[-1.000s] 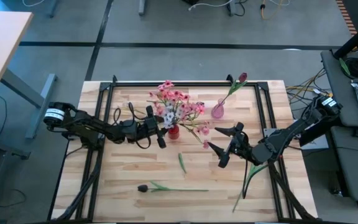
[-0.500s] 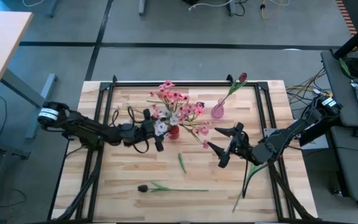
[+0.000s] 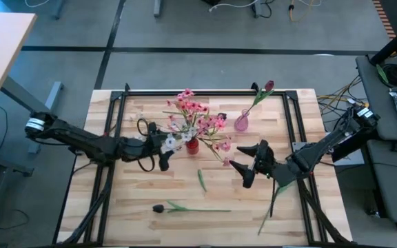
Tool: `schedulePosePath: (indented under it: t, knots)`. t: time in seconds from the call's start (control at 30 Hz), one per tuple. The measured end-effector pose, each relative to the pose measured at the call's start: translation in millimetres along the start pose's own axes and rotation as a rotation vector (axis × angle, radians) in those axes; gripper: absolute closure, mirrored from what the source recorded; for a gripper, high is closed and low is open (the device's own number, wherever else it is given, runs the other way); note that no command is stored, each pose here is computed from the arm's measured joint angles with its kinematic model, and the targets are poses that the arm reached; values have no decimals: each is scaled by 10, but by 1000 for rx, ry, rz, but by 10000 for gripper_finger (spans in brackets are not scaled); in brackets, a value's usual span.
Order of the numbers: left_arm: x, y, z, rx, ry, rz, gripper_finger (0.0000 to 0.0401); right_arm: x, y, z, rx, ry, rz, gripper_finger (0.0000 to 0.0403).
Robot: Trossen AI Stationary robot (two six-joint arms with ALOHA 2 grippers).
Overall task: Sort flowers into vase by color
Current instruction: Put the bottom white flowers into the red vase, then put the red tulip into the violet vase
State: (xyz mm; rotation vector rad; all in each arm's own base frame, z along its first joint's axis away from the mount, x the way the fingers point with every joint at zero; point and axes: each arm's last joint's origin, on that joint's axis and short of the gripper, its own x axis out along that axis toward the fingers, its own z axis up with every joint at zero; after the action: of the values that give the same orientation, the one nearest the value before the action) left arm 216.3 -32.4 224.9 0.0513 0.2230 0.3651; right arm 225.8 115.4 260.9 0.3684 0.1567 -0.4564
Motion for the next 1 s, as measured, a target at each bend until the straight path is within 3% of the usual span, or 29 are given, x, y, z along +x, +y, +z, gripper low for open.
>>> schedulePosePath:
  t: [0.17,0.5,0.63,0.77,1.0]
  knots:
    - [-183,45,3,6,56,-27,145,-75,-16,32,131,235,-51,77]
    - [-451,213,-73,-142,196,-31,145,-345,-146,167,411,696,-337,77]
    - [-482,212,-94,-181,238,-97,145,-377,-153,-44,506,961,-532,77]
    - [-485,195,-98,-179,253,-145,145,-367,-68,-355,522,1208,-668,77]
    - [-505,207,-143,-139,295,-141,145,-333,140,-804,553,1305,-787,77]
